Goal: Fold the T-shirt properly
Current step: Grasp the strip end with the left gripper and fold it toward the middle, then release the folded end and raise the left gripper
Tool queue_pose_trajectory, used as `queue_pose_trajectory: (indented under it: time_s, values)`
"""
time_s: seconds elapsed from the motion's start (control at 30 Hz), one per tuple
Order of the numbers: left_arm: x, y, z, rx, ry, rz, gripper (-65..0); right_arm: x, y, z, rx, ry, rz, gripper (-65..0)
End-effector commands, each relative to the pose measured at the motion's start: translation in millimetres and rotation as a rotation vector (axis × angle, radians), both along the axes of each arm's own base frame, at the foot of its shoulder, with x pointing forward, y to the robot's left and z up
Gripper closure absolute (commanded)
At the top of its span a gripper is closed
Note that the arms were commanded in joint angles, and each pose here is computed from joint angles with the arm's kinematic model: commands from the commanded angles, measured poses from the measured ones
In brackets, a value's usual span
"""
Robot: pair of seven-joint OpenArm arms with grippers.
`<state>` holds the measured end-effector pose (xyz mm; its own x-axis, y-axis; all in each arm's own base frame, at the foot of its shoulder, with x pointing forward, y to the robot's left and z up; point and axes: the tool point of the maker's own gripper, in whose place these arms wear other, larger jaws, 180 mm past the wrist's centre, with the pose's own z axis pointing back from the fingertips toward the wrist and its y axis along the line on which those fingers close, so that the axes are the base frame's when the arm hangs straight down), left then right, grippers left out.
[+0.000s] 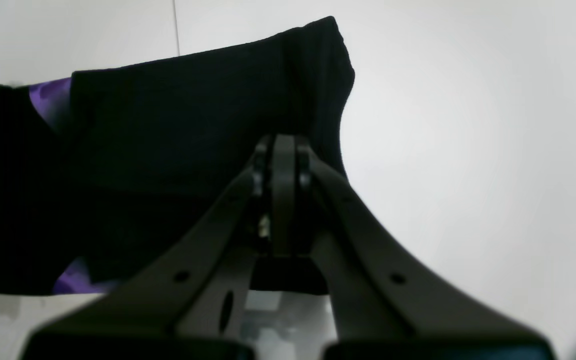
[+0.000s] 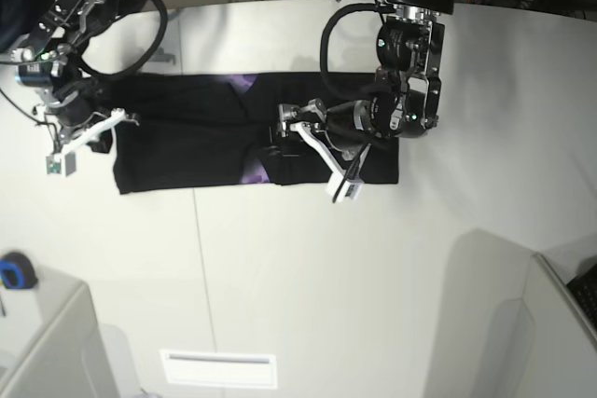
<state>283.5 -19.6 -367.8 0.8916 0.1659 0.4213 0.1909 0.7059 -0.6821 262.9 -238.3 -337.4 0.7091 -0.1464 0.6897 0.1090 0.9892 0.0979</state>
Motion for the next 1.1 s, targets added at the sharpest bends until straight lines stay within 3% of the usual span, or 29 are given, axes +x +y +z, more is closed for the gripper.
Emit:
queue_pose_trajectory:
  time_s: [0.0,0.07,0.13,0.2,0.23,0.33,0.37,0.4,0.5,0.77,0.9,1.07]
  values:
    - [11.5,6.8,20.9,-0.008,-0.081,0.011,-55.9,9.3,-9.5,15.5,-0.015,-0.060,-0.022,0.0]
    - [12.3,43.8,25.9,0.072,-0.128,0.037,-49.9,9.3,-17.6,14.3,-0.007,-0.060,-0.051,0.0]
    - [7.7,92.6,28.6,0.152,-0.151,0.112,-30.1,10.9,-19.9,6.5,0.012,-0.035,-0.057,0.0]
    - [1.7,153.5,28.1,0.238,-0.147,0.228,-3.1,11.4,-16.5,-3.5,0.044,0.026,-0.049,-2.4]
    - [-3.2,181.3,27.4,0.274,-0.138,0.287,0.0,10.8,-15.1,-6.9,0.054,0.052,-0.044,-12.9]
    - [-23.4,257.3,27.8,0.379,-0.108,0.440,0.0,11.1,-11.4,-13.2,0.105,0.088,-0.051,-43.7]
    - [-30.9,276.0,29.2,0.415,-0.103,0.466,0.0,13.7,-8.5,-13.5,0.146,0.077,-0.051,-50.3]
    - [-38.5,289.5,30.0,0.450,-0.102,0.469,0.0,16.9,-5.3,-13.8,0.197,0.055,-0.052,-53.0]
    - [-52.4,316.4,36.0,0.530,-0.132,0.440,0.0,26.5,-4.7,-16.5,0.332,0.011,-0.059,-50.7]
    - [-65.1,346.3,23.7,0.588,-0.118,0.494,0.0,30.8,-29.0,-62.5,0.460,0.150,-0.116,-48.5]
    - [-59.6,322.1,-3.2,0.646,-0.127,0.408,0.0,24.2,-30.6,-72.6,0.476,0.190,-0.120,-48.6]
    - [-56.8,286.0,-31.1,0.582,-0.113,0.366,0.0,12.7,-16.8,-83.8,0.480,0.245,-0.087,-48.6]
